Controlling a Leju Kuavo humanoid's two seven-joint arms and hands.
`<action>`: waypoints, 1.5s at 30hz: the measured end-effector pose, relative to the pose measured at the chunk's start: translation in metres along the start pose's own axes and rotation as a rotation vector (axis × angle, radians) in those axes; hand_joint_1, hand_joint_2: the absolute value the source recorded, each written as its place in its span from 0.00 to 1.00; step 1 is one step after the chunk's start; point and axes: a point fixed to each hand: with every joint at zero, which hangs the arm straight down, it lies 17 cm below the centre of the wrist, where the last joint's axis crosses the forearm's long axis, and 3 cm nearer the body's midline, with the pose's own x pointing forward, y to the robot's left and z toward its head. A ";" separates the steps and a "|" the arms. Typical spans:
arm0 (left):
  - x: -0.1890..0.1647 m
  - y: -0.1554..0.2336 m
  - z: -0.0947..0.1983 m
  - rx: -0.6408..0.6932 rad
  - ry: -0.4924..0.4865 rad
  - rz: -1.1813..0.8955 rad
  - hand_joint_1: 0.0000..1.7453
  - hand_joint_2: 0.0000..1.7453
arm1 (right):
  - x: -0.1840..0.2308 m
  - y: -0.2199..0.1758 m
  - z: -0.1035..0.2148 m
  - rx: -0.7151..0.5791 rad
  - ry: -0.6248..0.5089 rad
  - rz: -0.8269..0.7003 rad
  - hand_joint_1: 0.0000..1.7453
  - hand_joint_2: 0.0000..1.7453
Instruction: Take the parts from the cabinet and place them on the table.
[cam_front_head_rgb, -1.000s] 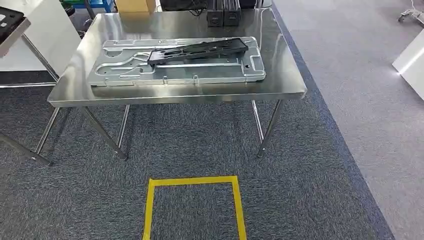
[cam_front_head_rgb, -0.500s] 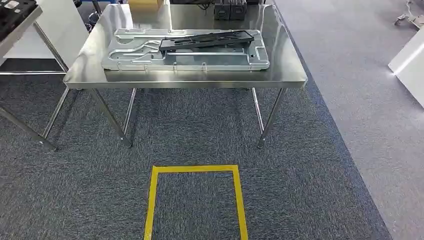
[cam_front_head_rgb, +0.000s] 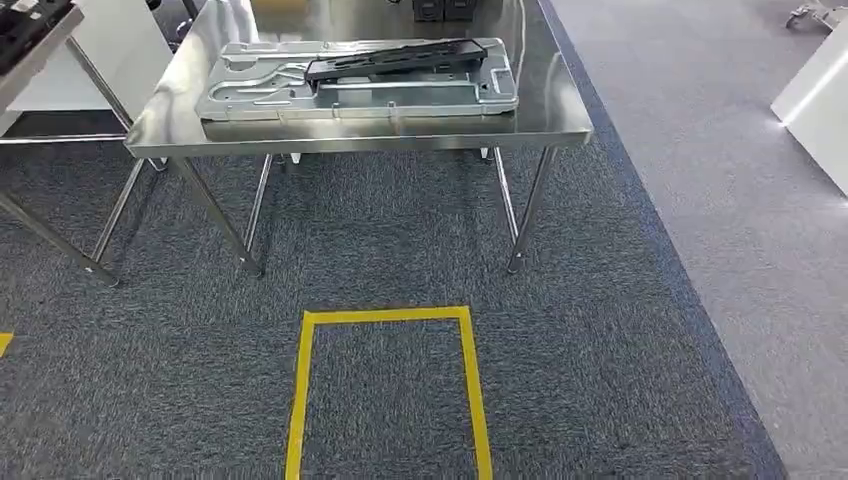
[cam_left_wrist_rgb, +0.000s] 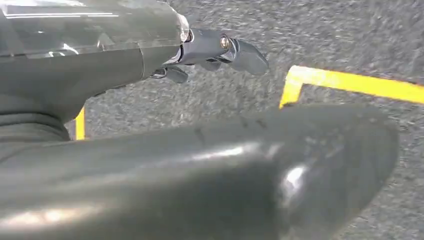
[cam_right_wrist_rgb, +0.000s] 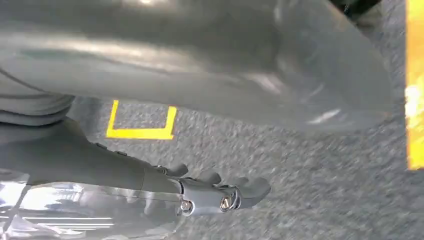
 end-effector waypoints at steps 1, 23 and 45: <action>0.000 0.000 0.000 0.000 0.001 0.000 0.00 0.00 | 0.000 0.000 0.000 0.000 0.001 -0.001 0.00 0.00; -0.004 -0.022 0.002 -0.048 0.021 -0.018 0.00 0.00 | -0.002 0.000 0.000 -0.014 0.038 -0.081 0.00 0.00; -0.025 -0.018 0.003 -0.038 0.136 -0.047 0.00 0.00 | 0.002 0.004 0.000 0.005 0.024 -0.073 0.00 0.00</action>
